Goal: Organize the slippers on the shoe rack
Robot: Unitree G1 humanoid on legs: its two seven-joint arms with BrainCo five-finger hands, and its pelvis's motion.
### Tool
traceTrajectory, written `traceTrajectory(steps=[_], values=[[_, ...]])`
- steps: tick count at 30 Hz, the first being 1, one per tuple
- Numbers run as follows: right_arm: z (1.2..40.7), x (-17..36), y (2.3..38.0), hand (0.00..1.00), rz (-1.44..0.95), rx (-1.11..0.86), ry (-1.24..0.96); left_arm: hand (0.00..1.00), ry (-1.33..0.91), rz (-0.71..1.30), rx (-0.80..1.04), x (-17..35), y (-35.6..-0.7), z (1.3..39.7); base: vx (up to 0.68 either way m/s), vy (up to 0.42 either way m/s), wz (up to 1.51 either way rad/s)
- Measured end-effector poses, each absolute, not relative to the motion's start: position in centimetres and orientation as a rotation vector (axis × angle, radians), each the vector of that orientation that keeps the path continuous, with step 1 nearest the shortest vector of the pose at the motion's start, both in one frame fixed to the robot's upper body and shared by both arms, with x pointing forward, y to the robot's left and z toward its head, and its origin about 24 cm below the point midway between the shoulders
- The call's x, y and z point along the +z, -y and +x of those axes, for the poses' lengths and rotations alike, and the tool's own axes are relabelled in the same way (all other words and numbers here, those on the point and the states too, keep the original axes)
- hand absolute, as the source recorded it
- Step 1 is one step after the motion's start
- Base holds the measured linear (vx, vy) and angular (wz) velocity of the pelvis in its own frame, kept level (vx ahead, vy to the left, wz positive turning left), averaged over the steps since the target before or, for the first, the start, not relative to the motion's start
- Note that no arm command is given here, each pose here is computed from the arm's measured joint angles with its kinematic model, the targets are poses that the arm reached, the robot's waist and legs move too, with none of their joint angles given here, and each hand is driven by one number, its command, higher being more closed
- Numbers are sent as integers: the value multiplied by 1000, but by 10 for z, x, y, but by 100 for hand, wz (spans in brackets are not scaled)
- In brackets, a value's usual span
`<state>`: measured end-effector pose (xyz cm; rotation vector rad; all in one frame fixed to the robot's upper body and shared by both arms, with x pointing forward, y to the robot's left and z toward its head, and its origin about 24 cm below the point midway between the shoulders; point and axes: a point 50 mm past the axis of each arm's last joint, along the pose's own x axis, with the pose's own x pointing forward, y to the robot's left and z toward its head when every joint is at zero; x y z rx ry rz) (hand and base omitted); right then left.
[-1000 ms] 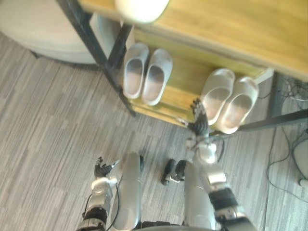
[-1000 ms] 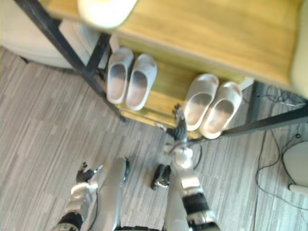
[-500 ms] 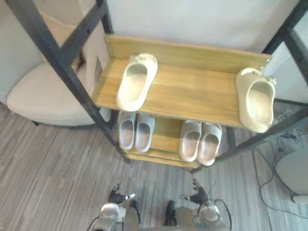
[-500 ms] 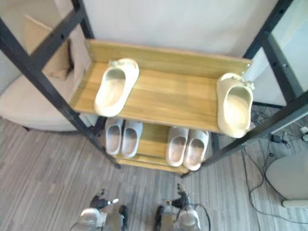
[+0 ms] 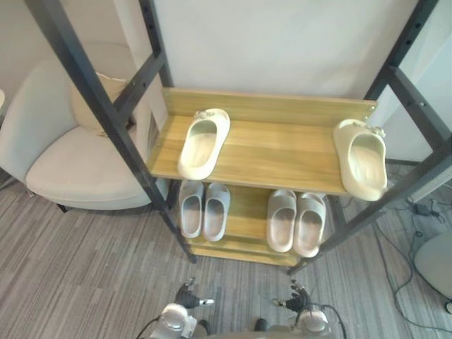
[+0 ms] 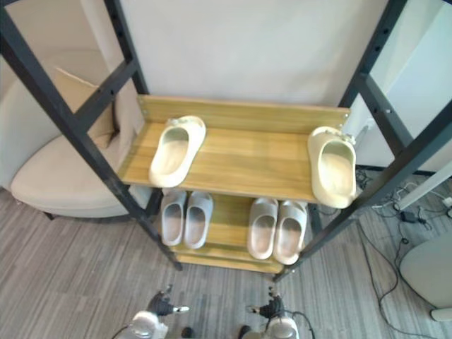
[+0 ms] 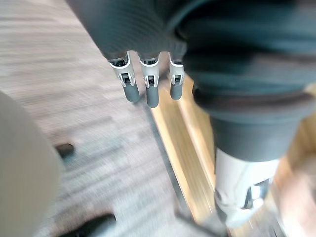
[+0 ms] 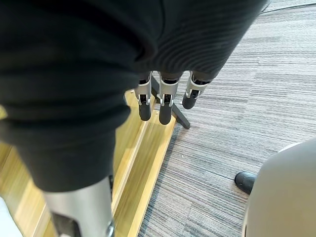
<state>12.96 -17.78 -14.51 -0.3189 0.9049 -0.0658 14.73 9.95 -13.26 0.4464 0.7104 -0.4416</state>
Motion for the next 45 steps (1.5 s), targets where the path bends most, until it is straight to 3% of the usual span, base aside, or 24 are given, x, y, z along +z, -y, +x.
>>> traceTrajectory(steps=[5,9,16,24,31,45], values=[[126,-146,179,0,-320,-67,-911,0,-473,404,-752,-99,-40,149,-60,-4,-3],[123,-146,183,0,-331,-70,-915,0,-238,243,-963,-50,3,143,8,-3,6],[120,-147,183,0,-352,-47,-914,0,-10,18,-952,12,16,159,51,-2,3],[118,-147,185,0,-355,-49,-920,0,451,-8,-725,117,0,223,37,9,2],[117,-147,188,0,-351,-34,-929,0,686,-19,-570,173,-19,245,-13,14,-1],[117,-146,197,0,-314,-44,-943,0,761,255,-272,223,-87,321,4,9,-4]])
